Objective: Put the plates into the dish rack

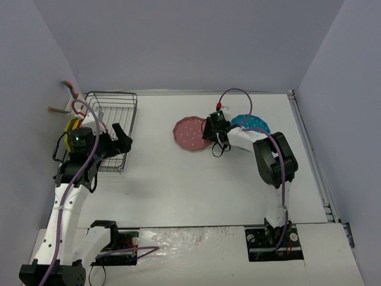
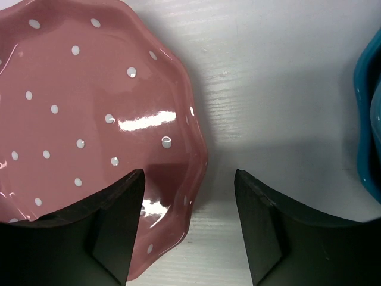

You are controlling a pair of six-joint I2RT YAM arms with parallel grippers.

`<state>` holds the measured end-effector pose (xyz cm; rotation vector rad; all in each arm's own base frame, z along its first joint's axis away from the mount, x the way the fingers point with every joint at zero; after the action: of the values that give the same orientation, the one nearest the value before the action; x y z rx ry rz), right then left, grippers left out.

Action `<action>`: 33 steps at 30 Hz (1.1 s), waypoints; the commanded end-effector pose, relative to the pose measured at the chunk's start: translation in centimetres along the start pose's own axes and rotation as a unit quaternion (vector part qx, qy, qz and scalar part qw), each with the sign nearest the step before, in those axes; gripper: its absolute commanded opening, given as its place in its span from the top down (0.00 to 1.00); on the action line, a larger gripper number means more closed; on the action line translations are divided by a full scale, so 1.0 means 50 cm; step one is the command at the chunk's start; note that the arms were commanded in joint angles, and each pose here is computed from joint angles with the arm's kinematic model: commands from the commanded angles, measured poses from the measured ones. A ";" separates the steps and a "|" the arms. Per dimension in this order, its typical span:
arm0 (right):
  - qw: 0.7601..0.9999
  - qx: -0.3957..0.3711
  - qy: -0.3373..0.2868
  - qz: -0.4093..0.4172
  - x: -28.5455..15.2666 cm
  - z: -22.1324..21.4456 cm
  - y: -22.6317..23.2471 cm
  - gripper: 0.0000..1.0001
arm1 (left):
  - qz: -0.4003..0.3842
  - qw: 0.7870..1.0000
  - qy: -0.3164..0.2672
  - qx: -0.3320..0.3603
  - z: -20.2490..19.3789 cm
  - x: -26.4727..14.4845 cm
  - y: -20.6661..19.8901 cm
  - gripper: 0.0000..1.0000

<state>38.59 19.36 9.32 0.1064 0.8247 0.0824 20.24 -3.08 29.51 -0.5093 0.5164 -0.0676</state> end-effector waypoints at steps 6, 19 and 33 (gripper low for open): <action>0.999 0.029 -0.014 -0.016 -0.006 0.001 0.005 0.69 | -0.076 0.996 0.024 -0.038 -0.051 0.043 -0.069 0.03; 0.996 0.083 -0.015 0.017 -0.084 0.000 -0.015 1.00 | -0.067 0.989 0.100 -0.083 -0.153 0.151 -0.154 0.03; 0.979 0.167 0.004 0.114 -0.162 0.033 0.015 1.00 | -0.069 0.962 0.189 -0.187 -0.259 0.282 -0.218 0.03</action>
<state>33.93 18.16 11.22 0.3577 0.9380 0.0635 24.96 -18.47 16.76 -0.7783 0.9426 -0.1224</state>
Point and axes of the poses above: each gripper's point midway between its finger pads, its own x axis out along the fingers, its own y axis along the line the jaws close on, z = x × y, the point moved 10 cm from there along -x, back along the fingers, and after that the axes turned 10 degrees about -x, right-handed, at the moved point
